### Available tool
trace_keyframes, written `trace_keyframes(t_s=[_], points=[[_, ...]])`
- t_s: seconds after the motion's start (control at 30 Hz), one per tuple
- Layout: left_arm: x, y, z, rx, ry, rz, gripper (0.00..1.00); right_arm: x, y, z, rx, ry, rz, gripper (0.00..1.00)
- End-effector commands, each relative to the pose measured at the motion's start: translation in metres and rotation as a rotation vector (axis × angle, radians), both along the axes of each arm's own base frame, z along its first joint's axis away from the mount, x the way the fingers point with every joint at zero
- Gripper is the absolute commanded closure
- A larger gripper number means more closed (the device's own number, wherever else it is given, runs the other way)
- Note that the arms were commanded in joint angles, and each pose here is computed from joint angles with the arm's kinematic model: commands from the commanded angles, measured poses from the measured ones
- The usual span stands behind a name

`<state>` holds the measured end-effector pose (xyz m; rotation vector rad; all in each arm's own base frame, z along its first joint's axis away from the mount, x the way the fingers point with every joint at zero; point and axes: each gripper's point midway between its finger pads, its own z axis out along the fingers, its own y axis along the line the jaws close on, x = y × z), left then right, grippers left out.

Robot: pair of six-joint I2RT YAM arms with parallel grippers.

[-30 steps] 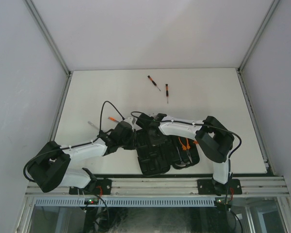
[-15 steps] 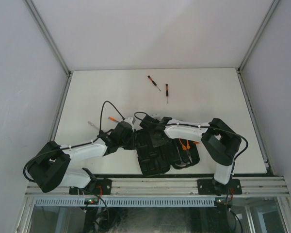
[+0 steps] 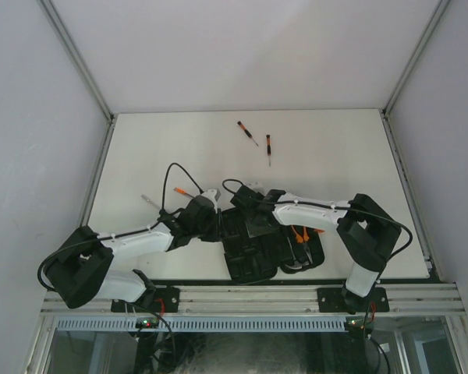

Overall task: Sort the tools into containers
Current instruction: Adjust the screwdriver in the storage box.

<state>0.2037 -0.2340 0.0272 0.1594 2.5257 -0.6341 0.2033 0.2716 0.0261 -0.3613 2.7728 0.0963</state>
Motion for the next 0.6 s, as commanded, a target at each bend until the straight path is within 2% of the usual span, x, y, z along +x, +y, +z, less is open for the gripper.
trace_keyframes(t_s=[0.0,0.2,0.37,0.57], points=[[0.006,-0.04,0.035,-0.16,-0.058,-0.085,1.0,0.003,0.014,0.038,0.089,-0.046,0.014,0.63],[0.006,-0.041,0.033,-0.156,-0.053,-0.087,1.0,0.013,0.013,0.06,0.087,-0.099,0.013,0.66],[0.005,-0.041,0.034,-0.16,-0.053,-0.09,1.0,0.019,0.011,0.058,0.075,-0.102,0.007,0.76],[0.005,-0.042,0.034,-0.163,-0.051,-0.094,1.0,0.028,0.002,0.049,0.027,-0.099,-0.017,0.79]])
